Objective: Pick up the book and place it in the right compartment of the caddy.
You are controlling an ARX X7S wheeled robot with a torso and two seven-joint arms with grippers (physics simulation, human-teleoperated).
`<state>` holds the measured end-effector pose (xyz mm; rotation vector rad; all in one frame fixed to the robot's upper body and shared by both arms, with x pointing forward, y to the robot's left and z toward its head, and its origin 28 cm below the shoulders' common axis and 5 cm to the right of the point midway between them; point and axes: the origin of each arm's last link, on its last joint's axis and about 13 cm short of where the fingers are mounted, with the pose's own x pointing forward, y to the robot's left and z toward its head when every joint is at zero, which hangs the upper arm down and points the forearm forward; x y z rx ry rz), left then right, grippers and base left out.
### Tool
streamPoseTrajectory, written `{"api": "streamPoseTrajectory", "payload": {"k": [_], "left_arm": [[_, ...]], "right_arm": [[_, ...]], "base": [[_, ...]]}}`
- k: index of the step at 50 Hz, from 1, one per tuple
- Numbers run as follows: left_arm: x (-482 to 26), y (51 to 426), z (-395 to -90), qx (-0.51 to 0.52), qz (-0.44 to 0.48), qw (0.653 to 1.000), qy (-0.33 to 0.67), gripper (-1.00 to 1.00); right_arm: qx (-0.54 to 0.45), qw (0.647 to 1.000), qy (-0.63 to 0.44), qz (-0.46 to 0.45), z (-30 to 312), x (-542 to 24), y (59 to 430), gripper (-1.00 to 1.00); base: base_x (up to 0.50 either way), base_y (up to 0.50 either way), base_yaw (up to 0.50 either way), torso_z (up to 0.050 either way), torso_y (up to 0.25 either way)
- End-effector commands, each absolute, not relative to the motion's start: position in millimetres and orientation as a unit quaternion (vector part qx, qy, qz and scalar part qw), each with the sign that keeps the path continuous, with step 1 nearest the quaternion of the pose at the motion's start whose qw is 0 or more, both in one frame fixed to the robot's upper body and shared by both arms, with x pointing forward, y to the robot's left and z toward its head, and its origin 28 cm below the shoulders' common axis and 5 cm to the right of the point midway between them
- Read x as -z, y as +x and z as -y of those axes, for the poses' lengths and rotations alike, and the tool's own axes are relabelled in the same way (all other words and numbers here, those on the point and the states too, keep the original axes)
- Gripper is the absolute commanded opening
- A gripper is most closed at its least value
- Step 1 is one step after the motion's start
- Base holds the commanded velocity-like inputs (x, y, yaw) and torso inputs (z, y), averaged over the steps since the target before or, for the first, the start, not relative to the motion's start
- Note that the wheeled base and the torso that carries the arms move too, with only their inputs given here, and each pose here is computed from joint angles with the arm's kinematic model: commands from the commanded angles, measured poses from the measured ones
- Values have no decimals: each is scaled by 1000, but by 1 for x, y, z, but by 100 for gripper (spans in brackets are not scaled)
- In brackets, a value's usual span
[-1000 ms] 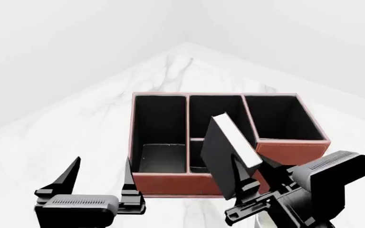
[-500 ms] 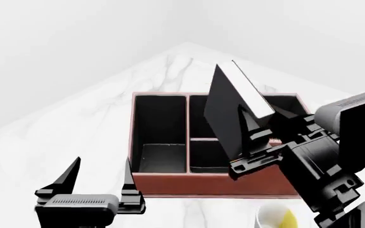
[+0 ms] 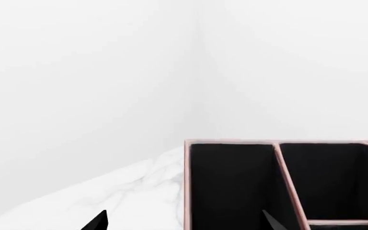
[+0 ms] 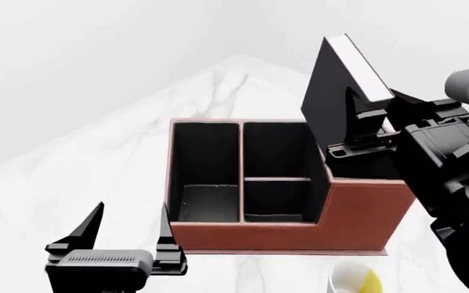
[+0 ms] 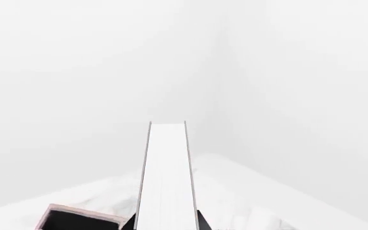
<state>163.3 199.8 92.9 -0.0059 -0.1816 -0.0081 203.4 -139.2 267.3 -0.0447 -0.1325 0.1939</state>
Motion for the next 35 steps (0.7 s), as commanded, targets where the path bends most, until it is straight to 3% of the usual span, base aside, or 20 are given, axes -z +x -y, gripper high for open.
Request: {"api": "streamPoseTrajectory", "payload": {"k": [1,35], "left_arm": [[-94,163,-200,4,91,996,-5,100],[-93,163,-200,2,91,996,-2,100]], "right_arm": [[-40,995,-36,85,156,-276,219,-100],[-7,998,-44,47,171,-262,236,-100]], "base": [[0,0,0,0,0],[0,0,0,0,2]]}}
